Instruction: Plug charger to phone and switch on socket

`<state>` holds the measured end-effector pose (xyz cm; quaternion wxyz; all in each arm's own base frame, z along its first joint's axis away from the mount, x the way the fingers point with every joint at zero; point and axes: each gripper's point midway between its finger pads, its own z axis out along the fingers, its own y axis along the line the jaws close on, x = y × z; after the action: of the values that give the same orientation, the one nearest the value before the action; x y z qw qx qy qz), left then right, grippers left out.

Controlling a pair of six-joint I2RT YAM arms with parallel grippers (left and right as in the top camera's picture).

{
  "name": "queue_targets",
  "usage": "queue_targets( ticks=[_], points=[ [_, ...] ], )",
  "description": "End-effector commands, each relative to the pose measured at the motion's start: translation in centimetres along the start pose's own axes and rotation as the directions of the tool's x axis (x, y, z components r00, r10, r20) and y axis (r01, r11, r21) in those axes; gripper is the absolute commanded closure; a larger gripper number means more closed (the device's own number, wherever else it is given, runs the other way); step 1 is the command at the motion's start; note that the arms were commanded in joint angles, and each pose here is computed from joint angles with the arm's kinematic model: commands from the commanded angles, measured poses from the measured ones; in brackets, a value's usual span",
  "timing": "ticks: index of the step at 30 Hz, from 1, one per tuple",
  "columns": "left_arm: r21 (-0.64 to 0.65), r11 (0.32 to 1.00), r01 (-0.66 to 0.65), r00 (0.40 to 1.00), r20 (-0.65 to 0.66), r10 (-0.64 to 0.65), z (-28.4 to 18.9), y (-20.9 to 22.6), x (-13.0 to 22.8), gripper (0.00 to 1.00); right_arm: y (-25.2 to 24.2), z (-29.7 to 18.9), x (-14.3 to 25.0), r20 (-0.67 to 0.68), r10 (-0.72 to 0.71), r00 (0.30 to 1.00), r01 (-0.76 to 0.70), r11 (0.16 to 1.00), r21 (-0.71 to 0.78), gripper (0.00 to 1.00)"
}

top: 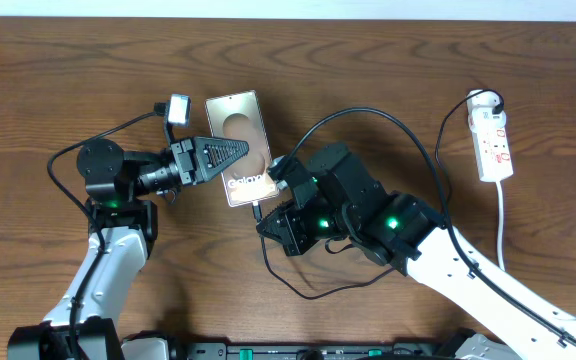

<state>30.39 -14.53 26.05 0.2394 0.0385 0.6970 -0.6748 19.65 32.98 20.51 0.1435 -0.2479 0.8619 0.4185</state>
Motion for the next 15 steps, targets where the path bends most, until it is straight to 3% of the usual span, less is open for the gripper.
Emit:
queue_targets(
  ticks=[1,15],
  points=[
    [0.016,0.999,-0.040,0.999,-0.017,0.041,0.16,-1.18,-0.23,0.93,0.49,-0.49,-0.22,0.013,0.009,1.000,-0.008,1.000,-0.019,0.99],
    [0.014,1.000,-0.018,1.000,-0.011,0.018,0.16,-1.15,-0.35,0.93,0.60,-0.50,-0.33,0.016,0.023,1.000,-0.023,0.999,-0.025,0.99]
  ],
)
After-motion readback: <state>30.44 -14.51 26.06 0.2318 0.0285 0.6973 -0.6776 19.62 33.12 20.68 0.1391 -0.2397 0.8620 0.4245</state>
